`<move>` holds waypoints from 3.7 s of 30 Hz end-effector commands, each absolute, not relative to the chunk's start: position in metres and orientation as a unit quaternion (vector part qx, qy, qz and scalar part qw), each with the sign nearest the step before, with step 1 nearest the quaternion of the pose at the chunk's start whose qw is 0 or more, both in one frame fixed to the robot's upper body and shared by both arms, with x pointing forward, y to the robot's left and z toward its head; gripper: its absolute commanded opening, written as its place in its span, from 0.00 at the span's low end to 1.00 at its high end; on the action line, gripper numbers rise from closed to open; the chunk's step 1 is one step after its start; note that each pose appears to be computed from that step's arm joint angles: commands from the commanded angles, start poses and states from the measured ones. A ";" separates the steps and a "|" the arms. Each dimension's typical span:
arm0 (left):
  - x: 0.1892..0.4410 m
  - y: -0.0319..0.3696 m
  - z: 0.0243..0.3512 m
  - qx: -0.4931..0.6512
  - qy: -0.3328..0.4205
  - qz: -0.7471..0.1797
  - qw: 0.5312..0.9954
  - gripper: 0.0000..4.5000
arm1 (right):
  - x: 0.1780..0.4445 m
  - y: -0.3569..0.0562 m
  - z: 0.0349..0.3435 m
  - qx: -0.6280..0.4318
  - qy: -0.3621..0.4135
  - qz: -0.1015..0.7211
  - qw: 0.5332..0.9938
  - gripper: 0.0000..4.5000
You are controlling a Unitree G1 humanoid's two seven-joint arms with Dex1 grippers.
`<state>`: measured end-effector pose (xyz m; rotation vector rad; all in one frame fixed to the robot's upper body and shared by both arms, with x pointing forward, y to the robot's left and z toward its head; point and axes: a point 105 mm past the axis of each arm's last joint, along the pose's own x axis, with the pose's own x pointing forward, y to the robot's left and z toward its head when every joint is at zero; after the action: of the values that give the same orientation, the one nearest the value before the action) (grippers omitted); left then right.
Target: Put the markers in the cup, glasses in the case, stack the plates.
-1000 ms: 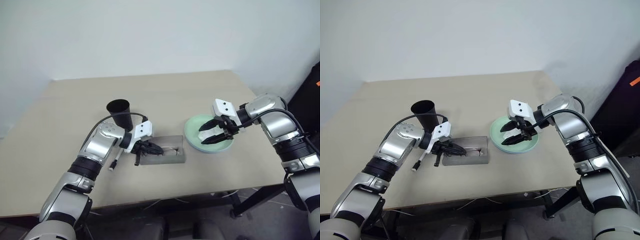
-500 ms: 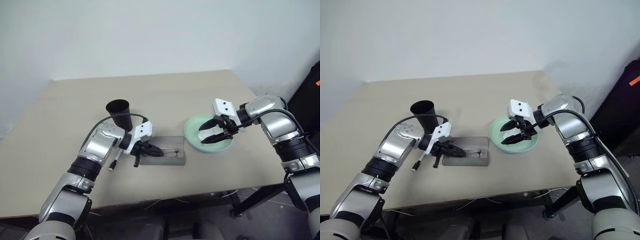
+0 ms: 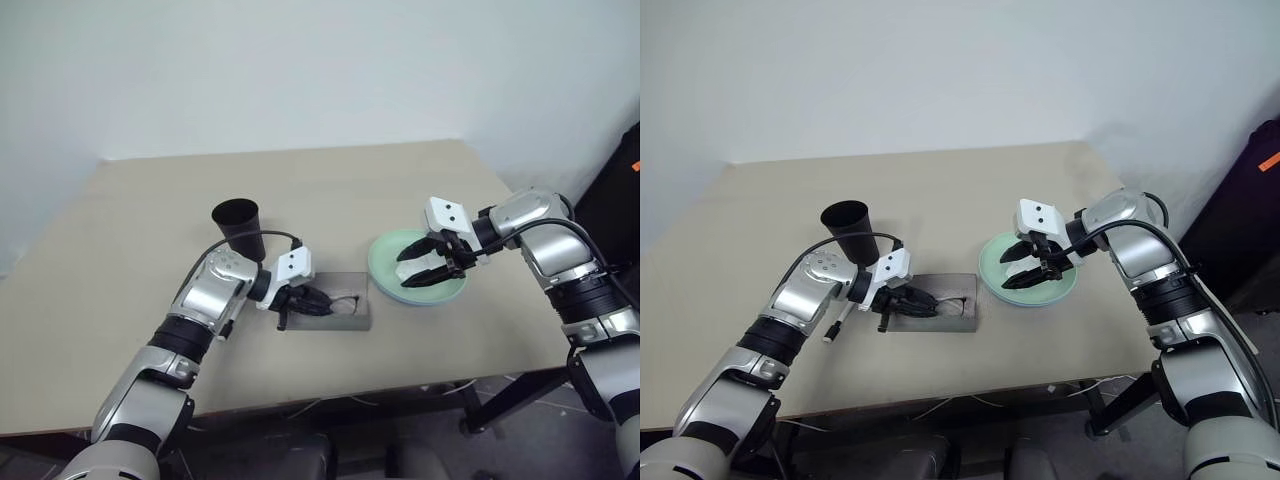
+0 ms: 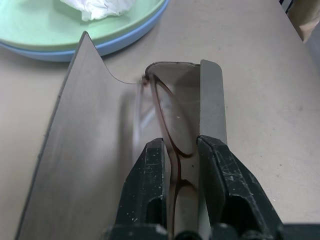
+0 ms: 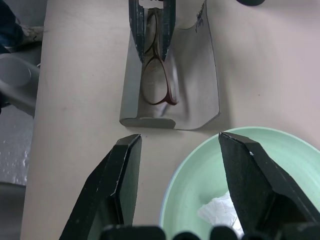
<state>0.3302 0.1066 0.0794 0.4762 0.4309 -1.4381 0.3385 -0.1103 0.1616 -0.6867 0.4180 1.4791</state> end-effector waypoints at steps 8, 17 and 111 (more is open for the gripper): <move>0.352 0.098 0.118 0.239 0.106 -0.629 0.732 0.22 | 0.338 -0.104 0.174 -0.314 0.161 0.658 0.666 0.59; 0.371 0.101 0.155 0.218 0.067 -0.605 0.763 0.14 | 0.339 -0.103 0.175 -0.315 0.160 0.658 0.665 0.59; 0.311 0.224 0.090 0.152 0.358 -0.145 0.910 0.76 | 0.340 -0.095 0.175 -0.309 0.157 0.670 0.656 0.59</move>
<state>0.3030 0.2258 0.0797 0.2864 0.7869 -0.3022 0.3385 -0.0983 0.1589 -0.6697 0.4088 1.5192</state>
